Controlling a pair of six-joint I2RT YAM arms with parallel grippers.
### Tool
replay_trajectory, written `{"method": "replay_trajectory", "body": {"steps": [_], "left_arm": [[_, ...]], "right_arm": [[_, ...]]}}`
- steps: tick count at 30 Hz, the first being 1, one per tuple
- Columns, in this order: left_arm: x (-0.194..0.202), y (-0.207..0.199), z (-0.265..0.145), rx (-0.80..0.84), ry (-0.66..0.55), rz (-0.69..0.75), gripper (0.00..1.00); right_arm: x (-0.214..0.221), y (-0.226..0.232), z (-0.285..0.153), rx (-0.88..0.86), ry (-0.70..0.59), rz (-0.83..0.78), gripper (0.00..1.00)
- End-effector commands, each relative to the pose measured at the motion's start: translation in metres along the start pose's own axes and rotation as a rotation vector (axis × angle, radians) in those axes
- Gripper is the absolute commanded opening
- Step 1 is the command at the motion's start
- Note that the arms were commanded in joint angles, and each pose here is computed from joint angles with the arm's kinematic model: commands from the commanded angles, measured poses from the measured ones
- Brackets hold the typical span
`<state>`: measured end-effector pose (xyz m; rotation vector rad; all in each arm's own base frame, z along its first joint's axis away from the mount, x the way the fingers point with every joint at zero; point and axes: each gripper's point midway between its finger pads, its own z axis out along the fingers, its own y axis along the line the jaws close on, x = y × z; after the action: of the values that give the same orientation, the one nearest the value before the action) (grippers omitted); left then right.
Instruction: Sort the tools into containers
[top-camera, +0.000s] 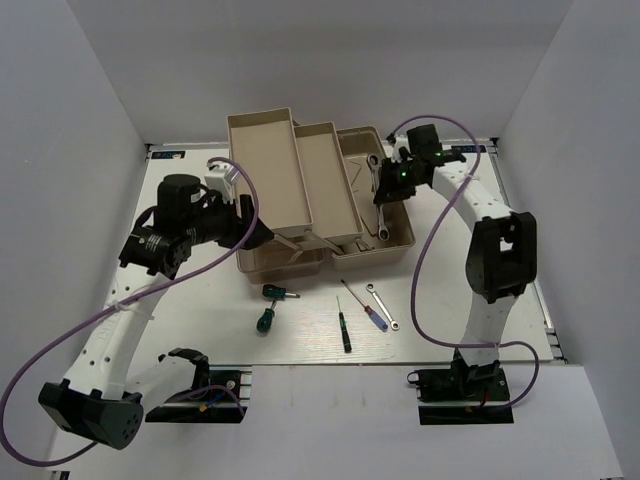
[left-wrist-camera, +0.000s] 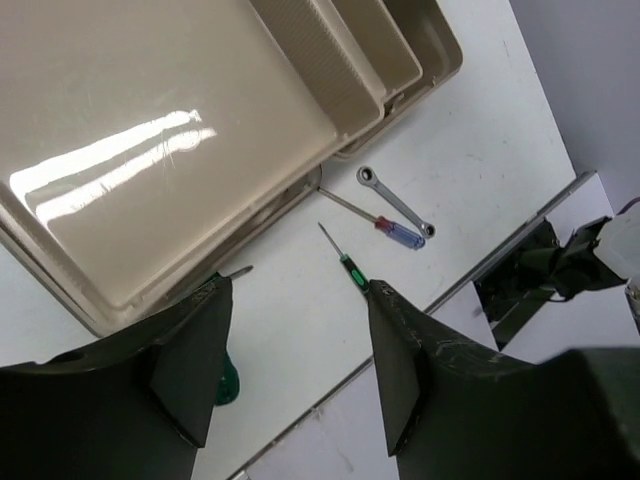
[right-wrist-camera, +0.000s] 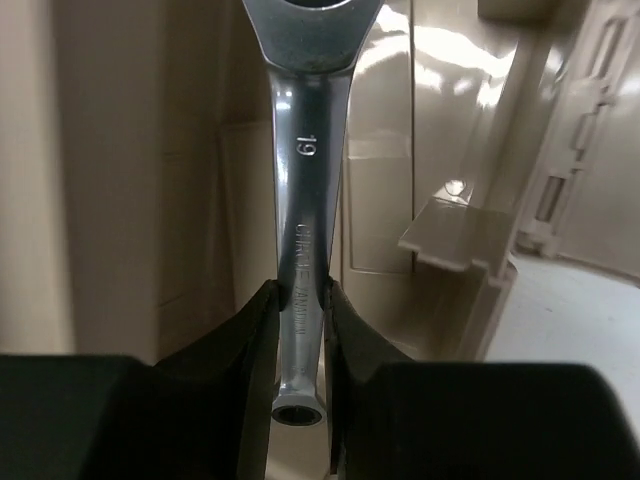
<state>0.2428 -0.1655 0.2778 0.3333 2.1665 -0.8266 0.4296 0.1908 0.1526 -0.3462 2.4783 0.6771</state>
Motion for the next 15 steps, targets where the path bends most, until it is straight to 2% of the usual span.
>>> {"method": "replay_trajectory", "body": {"steps": [1,3,4,7,10,12,13,14,15], "left_arm": [[-0.042,-0.009,-0.005,-0.016,-0.124,0.077,0.67],[-0.05,-0.014,-0.005,-0.021,-0.137,0.092,0.67],[-0.053,-0.013,-0.002,-0.022,-0.133,0.09,0.67],[-0.055,-0.014,0.006,-0.022,-0.122,0.104,0.67],[-0.054,-0.024,0.012,0.005,-0.104,0.117,0.67],[-0.052,-0.028,0.013,0.017,-0.098,0.124,0.65],[-0.043,-0.034,0.014,0.037,-0.062,0.122,0.63],[-0.04,-0.038,0.009,0.055,-0.057,0.123,0.61],[-0.027,-0.04,0.01,0.068,-0.02,0.117,0.51]], "right_arm": [[-0.041,0.008,-0.011,0.016,-0.119,-0.081,0.05],[-0.046,0.01,-0.013,0.012,-0.125,-0.104,0.19],[-0.046,0.012,-0.014,-0.001,-0.124,-0.116,0.36],[-0.047,0.019,-0.02,-0.022,-0.126,-0.147,0.54],[-0.05,0.031,-0.05,-0.043,-0.163,-0.198,0.56],[-0.044,0.034,-0.061,-0.045,-0.175,-0.292,0.56],[-0.038,0.05,-0.087,-0.088,-0.216,-0.34,0.55],[-0.018,0.048,-0.086,-0.103,-0.178,-0.349,0.45],[-0.01,0.05,-0.092,-0.116,-0.179,-0.467,0.33]]}}
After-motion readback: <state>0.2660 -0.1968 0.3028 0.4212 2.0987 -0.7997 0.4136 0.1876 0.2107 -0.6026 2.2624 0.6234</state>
